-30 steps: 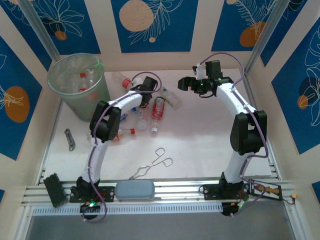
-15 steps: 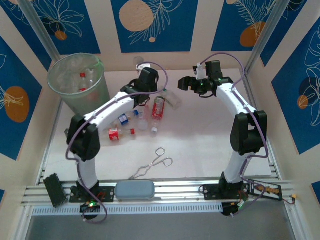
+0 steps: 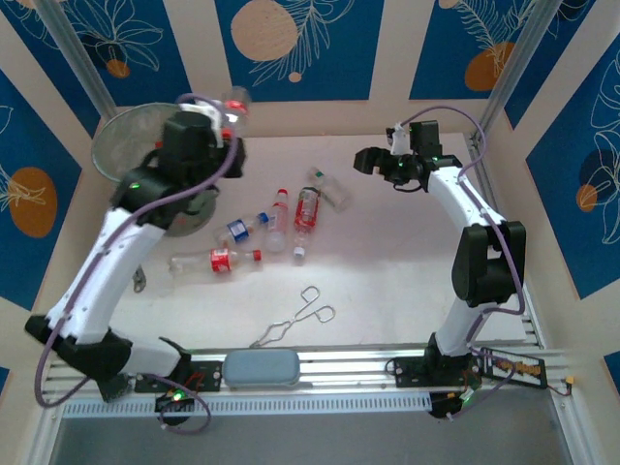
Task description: Put the plastic bottles in the bin
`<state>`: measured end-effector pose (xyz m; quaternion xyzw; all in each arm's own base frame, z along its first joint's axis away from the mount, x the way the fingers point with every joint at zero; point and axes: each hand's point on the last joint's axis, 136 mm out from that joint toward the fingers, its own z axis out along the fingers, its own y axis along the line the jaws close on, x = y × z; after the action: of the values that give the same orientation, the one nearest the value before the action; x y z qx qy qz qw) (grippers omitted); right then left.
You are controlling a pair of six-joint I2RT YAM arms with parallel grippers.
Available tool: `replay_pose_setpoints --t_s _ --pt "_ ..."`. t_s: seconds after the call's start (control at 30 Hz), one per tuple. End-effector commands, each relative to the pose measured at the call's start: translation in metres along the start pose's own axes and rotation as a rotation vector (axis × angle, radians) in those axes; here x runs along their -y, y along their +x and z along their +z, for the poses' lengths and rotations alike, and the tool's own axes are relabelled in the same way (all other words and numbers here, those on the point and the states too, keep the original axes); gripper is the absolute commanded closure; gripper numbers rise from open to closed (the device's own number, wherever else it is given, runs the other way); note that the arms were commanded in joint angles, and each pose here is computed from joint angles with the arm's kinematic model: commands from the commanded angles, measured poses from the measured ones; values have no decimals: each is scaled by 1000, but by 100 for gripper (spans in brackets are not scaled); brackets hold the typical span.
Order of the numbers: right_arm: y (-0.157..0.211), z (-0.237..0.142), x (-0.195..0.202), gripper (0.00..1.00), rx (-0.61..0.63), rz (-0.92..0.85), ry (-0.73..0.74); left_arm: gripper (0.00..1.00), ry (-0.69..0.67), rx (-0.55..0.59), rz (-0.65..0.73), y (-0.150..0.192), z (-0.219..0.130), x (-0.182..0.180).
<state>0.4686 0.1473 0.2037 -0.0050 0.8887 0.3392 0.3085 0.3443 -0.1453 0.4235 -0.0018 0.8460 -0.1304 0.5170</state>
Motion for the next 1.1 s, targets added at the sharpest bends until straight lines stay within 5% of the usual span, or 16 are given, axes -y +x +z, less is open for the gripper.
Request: replay_pose_setpoints --t_s 0.0,0.2,0.47,0.77,1.07 --pt "-3 5 -16 12 -4 -5 -59 92 -75 -92 4 10 -27 -39" --pt "-1 16 -24 12 -29 -26 -74 92 -218 -47 -69 2 -41 -98" --pt "0 10 -18 12 -21 -32 -54 89 -293 -112 -142 10 -11 -141" --pt "0 10 -17 12 -21 -33 -59 54 -294 -99 -174 -3 14 -155" --pt "1 12 -12 12 -30 -29 -48 44 -410 -52 -139 -19 36 -180"
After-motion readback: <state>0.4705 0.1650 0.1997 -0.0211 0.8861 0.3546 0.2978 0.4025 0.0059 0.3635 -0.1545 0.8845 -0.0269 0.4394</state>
